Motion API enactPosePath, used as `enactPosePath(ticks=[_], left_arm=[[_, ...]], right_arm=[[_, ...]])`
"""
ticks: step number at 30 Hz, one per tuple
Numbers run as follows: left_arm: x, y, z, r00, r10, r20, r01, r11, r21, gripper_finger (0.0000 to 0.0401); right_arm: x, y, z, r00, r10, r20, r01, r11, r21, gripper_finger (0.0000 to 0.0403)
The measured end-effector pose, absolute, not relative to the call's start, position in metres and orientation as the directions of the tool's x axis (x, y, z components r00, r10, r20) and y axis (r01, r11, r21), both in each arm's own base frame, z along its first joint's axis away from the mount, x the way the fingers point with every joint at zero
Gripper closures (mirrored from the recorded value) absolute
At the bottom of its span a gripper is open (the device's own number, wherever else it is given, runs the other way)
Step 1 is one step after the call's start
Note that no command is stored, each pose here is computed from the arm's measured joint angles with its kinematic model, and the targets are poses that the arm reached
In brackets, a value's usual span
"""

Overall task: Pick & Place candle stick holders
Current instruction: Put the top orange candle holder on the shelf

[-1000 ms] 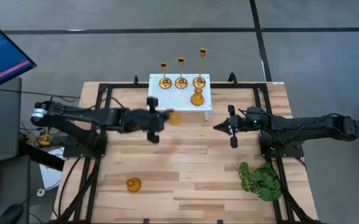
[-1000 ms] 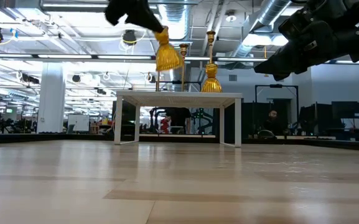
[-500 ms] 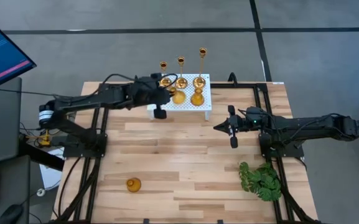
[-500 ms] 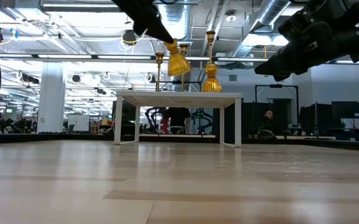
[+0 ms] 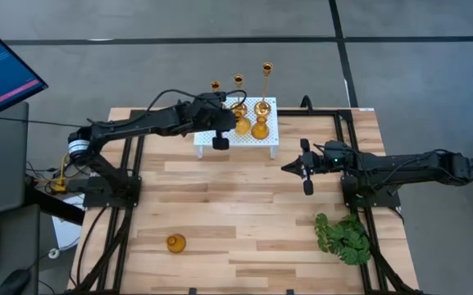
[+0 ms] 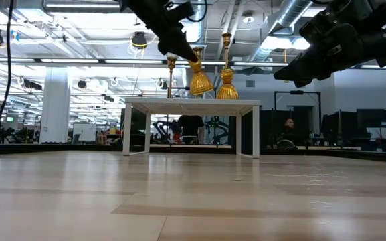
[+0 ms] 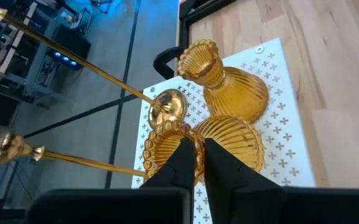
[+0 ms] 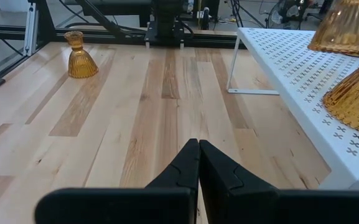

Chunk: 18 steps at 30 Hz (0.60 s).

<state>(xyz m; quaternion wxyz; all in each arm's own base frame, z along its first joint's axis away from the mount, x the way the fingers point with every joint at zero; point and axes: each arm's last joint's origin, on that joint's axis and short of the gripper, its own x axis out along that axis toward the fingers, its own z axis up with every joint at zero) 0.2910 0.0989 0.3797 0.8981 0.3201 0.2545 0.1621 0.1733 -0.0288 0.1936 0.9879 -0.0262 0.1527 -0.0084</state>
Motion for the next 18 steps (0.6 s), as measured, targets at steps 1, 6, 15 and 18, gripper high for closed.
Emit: enactPosePath(ticks=[1,6,15,18], left_arm=[[0.291,0.1,0.379,0.816,0.455,-0.356,-0.128,0.743,0.657,0.0389],[0.293,0.1,0.377,0.837,0.407,-0.365,-0.099,0.77,0.631,0.0389],[0.3,0.102,0.369,0.828,0.399,-0.395,-0.101,0.798,0.594,0.0389],[0.3,0.104,0.365,0.806,0.417,-0.42,-0.101,0.797,0.596,0.0389]], right_arm=[[0.173,-0.029,0.194,0.953,-0.025,-0.301,0.009,0.998,-0.054,0.0403],[0.173,-0.029,0.194,0.953,-0.025,-0.301,0.007,0.998,-0.059,0.0403],[0.173,-0.029,0.194,0.953,-0.025,-0.302,0.007,0.998,-0.061,0.0403],[0.173,-0.029,0.194,0.953,-0.025,-0.302,0.007,0.998,-0.061,0.0403]])
